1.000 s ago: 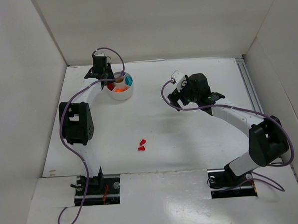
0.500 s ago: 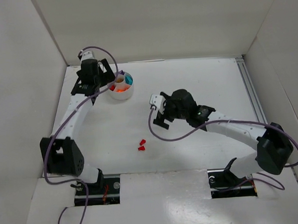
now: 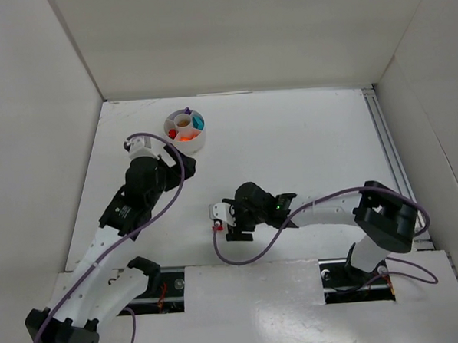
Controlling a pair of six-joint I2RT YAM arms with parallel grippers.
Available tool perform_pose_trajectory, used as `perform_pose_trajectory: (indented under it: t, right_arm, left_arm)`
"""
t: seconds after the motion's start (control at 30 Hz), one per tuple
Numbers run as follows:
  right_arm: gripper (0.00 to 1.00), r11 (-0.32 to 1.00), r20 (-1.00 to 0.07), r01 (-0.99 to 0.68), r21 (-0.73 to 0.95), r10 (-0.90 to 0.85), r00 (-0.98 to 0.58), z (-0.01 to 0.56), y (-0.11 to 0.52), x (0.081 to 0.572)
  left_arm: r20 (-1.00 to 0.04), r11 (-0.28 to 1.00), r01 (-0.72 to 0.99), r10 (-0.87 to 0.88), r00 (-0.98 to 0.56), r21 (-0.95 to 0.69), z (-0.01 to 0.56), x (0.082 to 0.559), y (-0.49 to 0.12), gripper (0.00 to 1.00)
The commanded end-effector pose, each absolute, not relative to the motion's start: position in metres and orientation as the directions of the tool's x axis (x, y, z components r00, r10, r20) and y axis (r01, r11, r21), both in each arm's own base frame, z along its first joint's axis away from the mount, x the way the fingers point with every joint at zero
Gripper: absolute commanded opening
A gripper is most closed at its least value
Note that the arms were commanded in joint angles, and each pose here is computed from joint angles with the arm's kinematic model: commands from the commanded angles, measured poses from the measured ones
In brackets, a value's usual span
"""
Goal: Sort the legos into containers by color
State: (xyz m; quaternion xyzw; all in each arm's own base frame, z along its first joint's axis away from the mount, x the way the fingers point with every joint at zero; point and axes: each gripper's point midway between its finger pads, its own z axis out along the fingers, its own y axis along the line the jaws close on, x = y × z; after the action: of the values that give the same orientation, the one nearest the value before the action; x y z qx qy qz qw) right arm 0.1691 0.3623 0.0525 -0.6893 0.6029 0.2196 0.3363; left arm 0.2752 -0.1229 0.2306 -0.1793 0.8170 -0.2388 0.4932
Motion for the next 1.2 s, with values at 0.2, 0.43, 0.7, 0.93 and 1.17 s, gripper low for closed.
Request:
perform_pose_trajectory:
  t: [0.2, 0.43, 0.7, 0.93, 1.17]
  right_arm:
    - [0.72, -0.084, -0.778, -0.985, -0.151, -0.605, 0.171, 0.032, 0.389, 0.141]
    - [0.61, -0.088, -0.775, -0.992, -0.088, -0.62, 0.124, 0.005, 0.41, 0.144]
    - [0.61, 0.065, -0.745, -0.992, -0.112, -0.665, 0.041, -0.004, 0.403, 0.165]
    - [0.66, 0.06, -0.753, -0.99, -0.125, -0.656, 0.055, -0.002, 0.417, 0.172]
    - [0.52, 0.047, -0.748, -0.987, -0.154, -0.659, 0.085, -0.004, 0.425, 0.179]
  left_arm:
    - [-0.674, 0.801, -0.128, -0.567, -0.474, -0.584, 0.203, 0.254, -0.115, 1.0]
    - [-0.662, 0.798, -0.155, -0.576, -0.479, -0.582, 0.195, 0.249, -0.111, 1.0]
    - [-0.659, 0.793, -0.166, -0.586, -0.471, -0.587, 0.195, 0.25, -0.11, 1.0]
    - [-0.649, 0.778, -0.169, -0.605, -0.461, -0.605, 0.192, 0.244, -0.108, 1.0]
    - [-0.652, 0.772, -0.179, -0.617, -0.44, -0.61, 0.195, 0.243, -0.103, 1.0]
